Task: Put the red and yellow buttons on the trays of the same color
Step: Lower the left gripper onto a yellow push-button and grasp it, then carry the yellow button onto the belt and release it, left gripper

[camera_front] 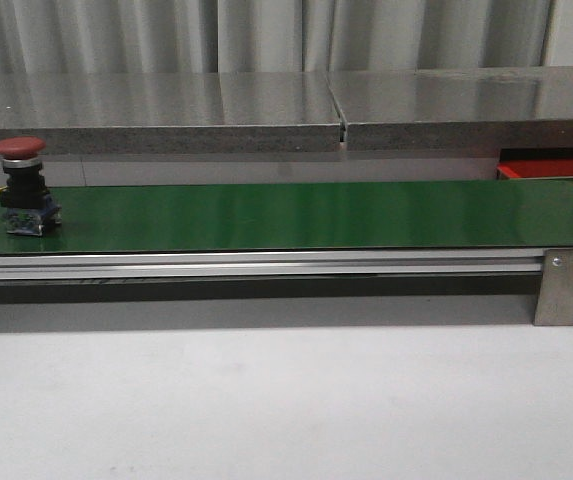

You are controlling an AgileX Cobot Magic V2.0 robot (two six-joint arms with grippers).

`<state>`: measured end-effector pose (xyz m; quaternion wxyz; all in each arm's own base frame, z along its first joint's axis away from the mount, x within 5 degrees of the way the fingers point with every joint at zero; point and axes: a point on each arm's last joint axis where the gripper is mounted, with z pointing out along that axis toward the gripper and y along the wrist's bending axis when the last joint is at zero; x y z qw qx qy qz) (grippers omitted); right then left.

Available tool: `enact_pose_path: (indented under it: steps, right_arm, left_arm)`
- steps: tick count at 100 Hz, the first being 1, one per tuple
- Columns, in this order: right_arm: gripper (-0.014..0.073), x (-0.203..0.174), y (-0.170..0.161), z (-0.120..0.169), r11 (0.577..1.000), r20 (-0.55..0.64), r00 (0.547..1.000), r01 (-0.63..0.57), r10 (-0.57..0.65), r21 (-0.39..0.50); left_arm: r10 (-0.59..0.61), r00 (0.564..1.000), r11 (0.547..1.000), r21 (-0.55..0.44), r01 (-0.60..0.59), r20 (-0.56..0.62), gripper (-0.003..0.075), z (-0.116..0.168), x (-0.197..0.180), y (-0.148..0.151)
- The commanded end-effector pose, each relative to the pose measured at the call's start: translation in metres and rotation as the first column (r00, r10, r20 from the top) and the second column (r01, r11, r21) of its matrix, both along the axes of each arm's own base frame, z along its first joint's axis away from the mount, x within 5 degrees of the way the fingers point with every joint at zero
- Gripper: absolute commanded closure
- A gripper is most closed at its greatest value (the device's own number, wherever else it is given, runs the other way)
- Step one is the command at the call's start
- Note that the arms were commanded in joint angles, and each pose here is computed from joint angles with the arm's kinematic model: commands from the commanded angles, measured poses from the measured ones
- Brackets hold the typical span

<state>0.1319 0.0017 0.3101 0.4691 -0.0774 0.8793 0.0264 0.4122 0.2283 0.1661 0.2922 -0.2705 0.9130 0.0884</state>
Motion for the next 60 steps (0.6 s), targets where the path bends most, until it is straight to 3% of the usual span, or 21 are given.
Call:
enact_pose_path:
  steps: [1, 32, 60]
  right_arm:
    - [0.0663, 0.002, -0.001, 0.013, 1.000, 0.083, 0.996, 0.015, -0.015, -0.003]
    - [0.0663, 0.002, -0.001, 0.013, 1.000, 0.083, 0.996, 0.015, -0.015, -0.003]
    - [0.0663, 0.002, -0.001, 0.013, 1.000, 0.083, 0.996, 0.015, -0.015, -0.003]
  left_arm:
    - [0.009, 0.992, 0.998, 0.053, -0.016, 0.124, 0.0741, 0.053, -0.001, 0.000]
    - [0.040, 0.966, 0.997, 0.051, -0.055, 0.257, 0.0739, 0.129, -0.022, -0.018]
    - [-0.018, 0.949, 1.000, 0.029, 0.009, 0.316, 0.0739, 0.182, -0.037, -0.064]
